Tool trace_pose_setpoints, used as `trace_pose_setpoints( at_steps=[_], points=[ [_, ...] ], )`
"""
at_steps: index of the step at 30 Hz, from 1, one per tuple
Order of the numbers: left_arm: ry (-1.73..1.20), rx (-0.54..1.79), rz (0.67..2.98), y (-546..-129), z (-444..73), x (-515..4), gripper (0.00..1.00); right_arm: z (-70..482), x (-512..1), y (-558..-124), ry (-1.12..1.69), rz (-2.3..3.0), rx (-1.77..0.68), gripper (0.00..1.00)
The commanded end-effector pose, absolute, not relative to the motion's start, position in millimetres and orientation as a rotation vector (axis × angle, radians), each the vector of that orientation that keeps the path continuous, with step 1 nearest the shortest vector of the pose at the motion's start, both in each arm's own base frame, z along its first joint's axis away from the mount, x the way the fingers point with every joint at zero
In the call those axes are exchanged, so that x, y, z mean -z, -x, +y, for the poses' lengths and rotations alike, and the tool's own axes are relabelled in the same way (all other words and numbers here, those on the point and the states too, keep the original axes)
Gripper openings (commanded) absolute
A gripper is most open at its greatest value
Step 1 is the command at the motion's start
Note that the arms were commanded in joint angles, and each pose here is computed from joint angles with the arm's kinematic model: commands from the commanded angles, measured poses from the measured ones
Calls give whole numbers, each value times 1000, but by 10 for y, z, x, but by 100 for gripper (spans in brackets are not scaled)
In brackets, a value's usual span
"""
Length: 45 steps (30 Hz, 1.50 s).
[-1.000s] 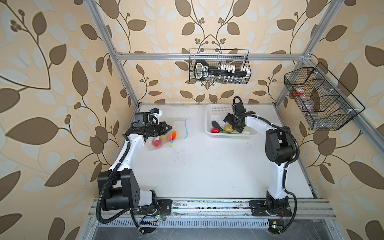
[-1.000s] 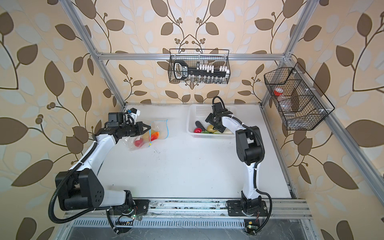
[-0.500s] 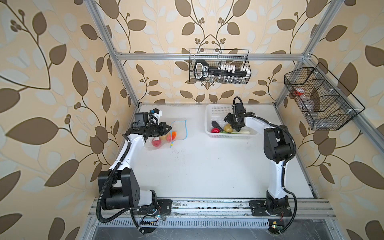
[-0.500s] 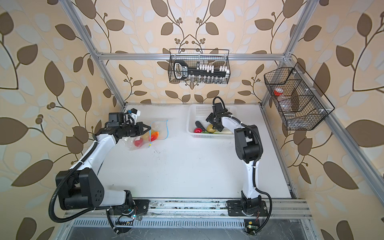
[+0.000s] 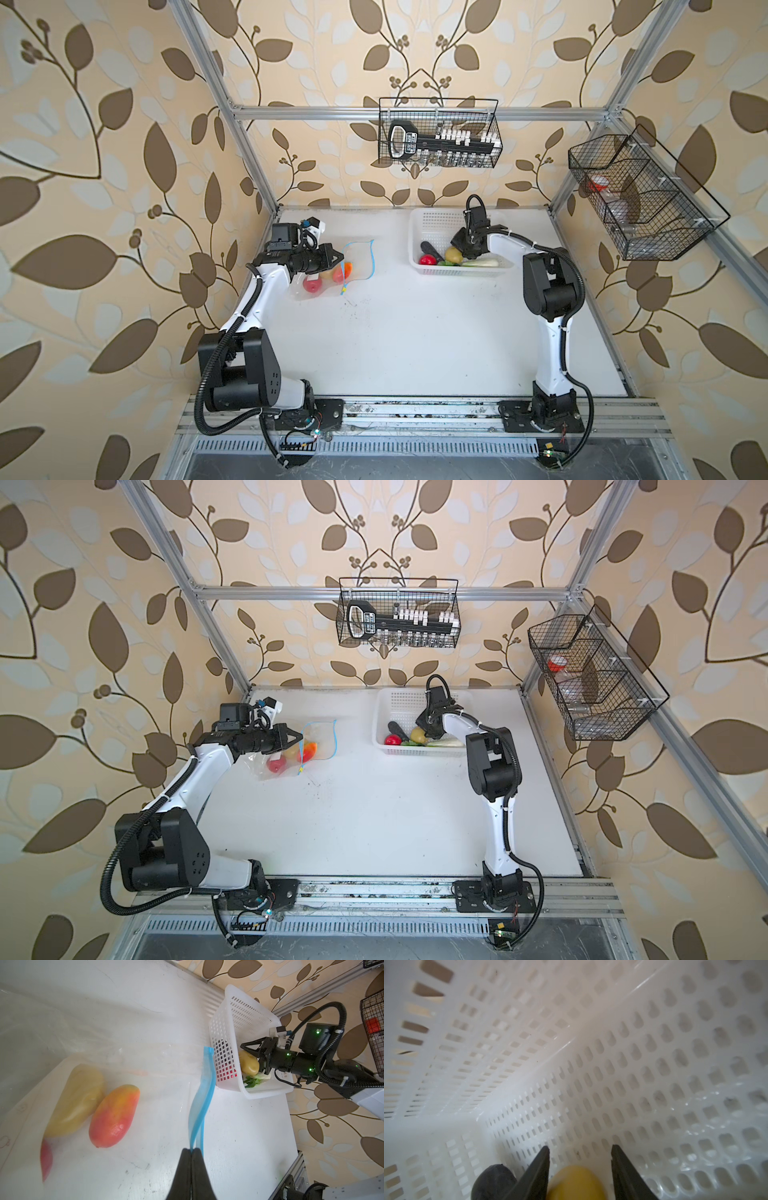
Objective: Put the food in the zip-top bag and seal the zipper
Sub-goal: 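Lower the open right gripper into the basket over the yellow potato, then close the right gripper on the yellow potato in the basket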
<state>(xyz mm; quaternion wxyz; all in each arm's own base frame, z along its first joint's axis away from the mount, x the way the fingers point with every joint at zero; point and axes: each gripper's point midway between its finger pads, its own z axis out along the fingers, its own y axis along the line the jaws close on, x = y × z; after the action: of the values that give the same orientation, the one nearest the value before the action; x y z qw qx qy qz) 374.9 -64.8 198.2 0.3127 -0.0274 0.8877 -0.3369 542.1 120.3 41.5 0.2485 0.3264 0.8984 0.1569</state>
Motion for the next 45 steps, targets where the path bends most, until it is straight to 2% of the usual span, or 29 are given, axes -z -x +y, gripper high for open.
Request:
trace_pose_setpoints(
  at_steps=[1, 9, 12, 20, 31, 36, 40, 43, 45],
  points=[
    [32, 874, 2308, -3789, -619, -2116, 0, 1207, -262, -5343, -923, 2475, -445, 47],
    [40, 884, 2293, -3788, -624, -2137, 0, 1238, -397, -5354, -961, 2420, -572, 47],
    [39, 879, 2285, -3783, -622, -2146, 0, 1245, -455, -5333, -955, 2421, -580, 56],
    [28, 853, 2274, -3776, -604, -2162, 0, 1241, -549, -5174, -887, 2457, -548, 60],
    [27, 870, 2272, -3771, -623, -2159, 0, 1313, -561, -5081, -769, 2531, -475, 77],
    [27, 874, 2268, -3772, -625, -2173, 0, 1336, -641, -5079, -686, 2537, -424, 89],
    [25, 874, 2267, -3767, -626, -2183, 0, 1348, -698, -5082, -640, 2537, -406, 92],
    [25, 875, 2267, -3769, -627, -2181, 0, 1345, -782, -5081, -614, 2530, -386, 100],
    [25, 875, 2268, -3768, -629, -2181, 0, 1371, -905, -5092, -557, 2506, -364, 100]
  ],
)
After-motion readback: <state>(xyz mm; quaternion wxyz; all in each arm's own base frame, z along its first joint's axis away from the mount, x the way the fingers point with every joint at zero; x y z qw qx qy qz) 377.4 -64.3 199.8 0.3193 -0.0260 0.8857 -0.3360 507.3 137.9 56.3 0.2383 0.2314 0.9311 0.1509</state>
